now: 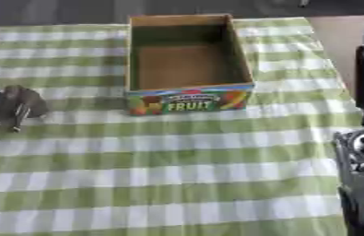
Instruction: Pick up objects on the table and place them in the box.
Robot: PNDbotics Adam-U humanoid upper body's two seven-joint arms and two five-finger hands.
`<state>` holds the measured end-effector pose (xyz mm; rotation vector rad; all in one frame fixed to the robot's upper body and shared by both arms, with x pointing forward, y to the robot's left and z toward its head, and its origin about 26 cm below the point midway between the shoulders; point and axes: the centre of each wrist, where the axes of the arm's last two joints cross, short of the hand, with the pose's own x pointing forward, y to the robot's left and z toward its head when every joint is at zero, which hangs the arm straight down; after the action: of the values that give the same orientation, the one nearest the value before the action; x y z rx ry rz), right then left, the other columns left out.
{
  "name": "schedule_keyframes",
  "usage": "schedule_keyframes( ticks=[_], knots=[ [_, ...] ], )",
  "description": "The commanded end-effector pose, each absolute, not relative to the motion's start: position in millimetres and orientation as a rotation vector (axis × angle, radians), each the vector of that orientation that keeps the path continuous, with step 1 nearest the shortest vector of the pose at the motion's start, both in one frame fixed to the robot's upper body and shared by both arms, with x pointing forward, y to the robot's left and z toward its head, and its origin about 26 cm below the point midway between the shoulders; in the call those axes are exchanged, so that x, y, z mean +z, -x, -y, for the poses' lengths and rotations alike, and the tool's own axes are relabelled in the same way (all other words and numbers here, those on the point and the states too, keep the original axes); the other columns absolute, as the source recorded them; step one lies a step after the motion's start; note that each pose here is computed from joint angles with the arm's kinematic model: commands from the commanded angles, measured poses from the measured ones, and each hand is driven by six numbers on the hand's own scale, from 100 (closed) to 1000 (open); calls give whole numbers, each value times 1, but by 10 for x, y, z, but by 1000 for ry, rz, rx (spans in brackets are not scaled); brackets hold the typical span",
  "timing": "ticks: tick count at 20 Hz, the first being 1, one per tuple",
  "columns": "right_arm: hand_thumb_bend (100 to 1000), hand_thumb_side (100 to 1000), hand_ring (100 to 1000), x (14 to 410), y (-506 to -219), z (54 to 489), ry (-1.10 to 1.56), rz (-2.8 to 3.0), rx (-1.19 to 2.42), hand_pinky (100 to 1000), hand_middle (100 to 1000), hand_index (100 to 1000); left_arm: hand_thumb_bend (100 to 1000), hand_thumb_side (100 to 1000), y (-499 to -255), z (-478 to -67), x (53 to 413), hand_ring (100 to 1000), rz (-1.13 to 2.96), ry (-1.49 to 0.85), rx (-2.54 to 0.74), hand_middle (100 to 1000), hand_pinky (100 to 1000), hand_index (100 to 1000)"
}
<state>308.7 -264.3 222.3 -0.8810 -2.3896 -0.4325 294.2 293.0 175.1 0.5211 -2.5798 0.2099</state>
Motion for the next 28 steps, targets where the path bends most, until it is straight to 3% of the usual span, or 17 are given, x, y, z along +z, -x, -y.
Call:
schedule_keyframes(
  ticks=[1, 7, 18, 23, 28],
  knots=[
    [100, 654, 655, 2299, -3057, 2667, 899, 2420, -433, 791, 674, 798, 100, 605, -2912, -2962, 1810, 693, 2599, -538, 201, 911, 685, 907],
    [100, 660, 655, 2315, -3054, 2690, 913, 2425, -417, 790, 674, 798, 100, 591, -2892, -3088, 1884, 693, 2596, -635, 106, 882, 684, 913],
    [100, 660, 655, 2328, -3050, 2714, 934, 2427, -389, 790, 674, 798, 100, 540, -2800, -3486, 2313, 702, 2367, -1205, -404, 799, 683, 921],
    [100, 661, 655, 2335, -3051, 2709, 932, 2431, -381, 790, 674, 798, 100, 518, -2804, -3548, 2458, 721, 2195, -1344, -664, 784, 693, 906],
    [100, 660, 655, 2332, -3050, 2708, 932, 2429, -374, 790, 674, 797, 186, 574, -2937, -3715, 2607, 757, 1974, -1410, -995, 772, 731, 904]
  ],
)
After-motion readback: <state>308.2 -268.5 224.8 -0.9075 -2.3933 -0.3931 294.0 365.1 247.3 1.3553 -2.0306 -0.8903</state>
